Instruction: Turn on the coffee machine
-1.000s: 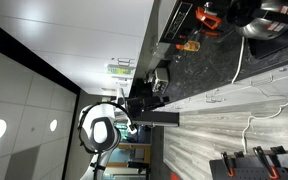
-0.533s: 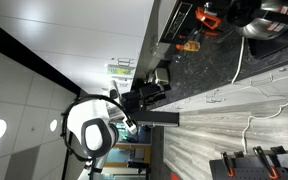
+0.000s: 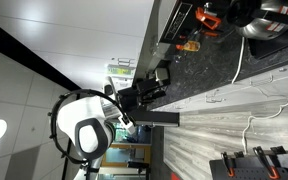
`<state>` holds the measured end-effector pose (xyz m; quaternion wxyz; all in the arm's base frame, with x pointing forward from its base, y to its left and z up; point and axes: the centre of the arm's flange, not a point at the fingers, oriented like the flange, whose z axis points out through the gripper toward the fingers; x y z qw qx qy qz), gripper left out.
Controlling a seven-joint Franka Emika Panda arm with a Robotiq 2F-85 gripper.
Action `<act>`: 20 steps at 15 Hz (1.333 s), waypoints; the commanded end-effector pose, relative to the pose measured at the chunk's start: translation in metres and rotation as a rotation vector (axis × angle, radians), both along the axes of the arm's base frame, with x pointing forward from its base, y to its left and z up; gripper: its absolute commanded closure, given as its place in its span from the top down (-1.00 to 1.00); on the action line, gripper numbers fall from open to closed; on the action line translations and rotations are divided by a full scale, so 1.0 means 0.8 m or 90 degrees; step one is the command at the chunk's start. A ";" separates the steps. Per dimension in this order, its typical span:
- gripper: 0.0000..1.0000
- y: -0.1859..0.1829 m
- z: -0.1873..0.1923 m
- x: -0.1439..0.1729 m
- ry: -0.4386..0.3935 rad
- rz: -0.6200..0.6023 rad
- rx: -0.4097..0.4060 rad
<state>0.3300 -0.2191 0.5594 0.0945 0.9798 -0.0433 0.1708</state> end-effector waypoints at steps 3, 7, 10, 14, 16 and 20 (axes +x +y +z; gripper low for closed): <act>1.00 -0.012 0.007 0.007 -0.012 -0.004 -0.013; 1.00 -0.040 0.017 0.021 -0.036 0.004 -0.036; 0.32 -0.070 0.019 0.031 -0.045 0.008 -0.047; -0.32 -0.110 0.008 0.050 -0.046 0.016 -0.058; -0.64 -0.121 0.001 0.062 -0.056 0.040 -0.058; -0.74 -0.112 -0.009 0.055 -0.047 0.039 -0.052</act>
